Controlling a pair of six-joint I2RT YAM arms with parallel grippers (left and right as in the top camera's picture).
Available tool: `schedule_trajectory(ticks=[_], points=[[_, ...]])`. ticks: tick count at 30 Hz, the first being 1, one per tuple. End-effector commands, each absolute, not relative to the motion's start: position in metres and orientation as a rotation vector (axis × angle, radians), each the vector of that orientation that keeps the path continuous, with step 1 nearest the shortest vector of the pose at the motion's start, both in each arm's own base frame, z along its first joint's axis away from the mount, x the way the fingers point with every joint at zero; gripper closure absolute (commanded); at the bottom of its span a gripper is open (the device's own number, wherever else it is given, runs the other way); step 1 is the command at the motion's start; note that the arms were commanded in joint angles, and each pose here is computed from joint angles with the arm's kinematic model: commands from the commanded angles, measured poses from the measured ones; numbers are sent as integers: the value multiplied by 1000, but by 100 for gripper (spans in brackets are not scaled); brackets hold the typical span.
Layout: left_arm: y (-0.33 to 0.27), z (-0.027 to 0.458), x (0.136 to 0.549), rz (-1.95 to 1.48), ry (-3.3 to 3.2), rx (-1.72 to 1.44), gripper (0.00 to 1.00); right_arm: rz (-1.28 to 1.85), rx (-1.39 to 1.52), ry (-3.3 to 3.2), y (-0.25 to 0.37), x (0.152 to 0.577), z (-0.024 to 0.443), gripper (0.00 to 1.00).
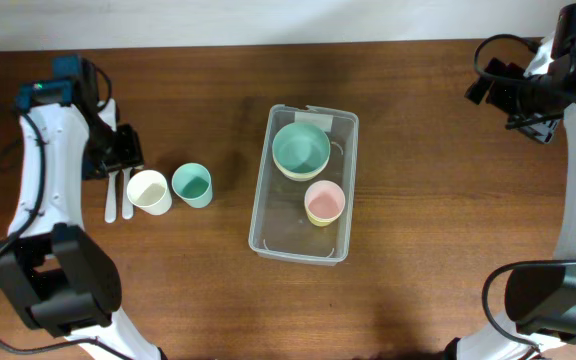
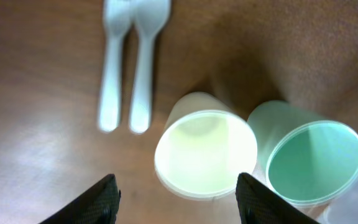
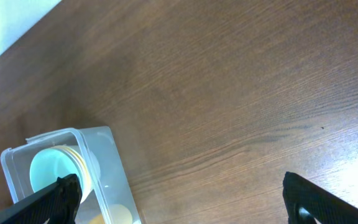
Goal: Pack container
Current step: 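Grasp the cream cup with the left gripper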
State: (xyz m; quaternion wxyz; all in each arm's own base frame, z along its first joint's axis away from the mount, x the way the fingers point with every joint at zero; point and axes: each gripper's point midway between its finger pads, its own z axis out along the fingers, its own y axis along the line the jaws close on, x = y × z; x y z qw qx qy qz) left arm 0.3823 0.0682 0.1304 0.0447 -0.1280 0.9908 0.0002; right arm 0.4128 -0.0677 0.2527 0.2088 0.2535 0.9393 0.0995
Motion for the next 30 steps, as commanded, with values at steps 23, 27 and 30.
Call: schedule_trajectory(ticks=[23, 27, 30], points=[[59, 45, 387, -100, 3118, -334, 99, 275, 700, 2609, -67, 414, 254, 1], [63, 52, 387, -63, 3121, -334, 99, 275, 700, 2609, -67, 414, 254, 1], [64, 71, 389, -63, 3114, -334, 99, 275, 700, 2609, -67, 414, 254, 1]])
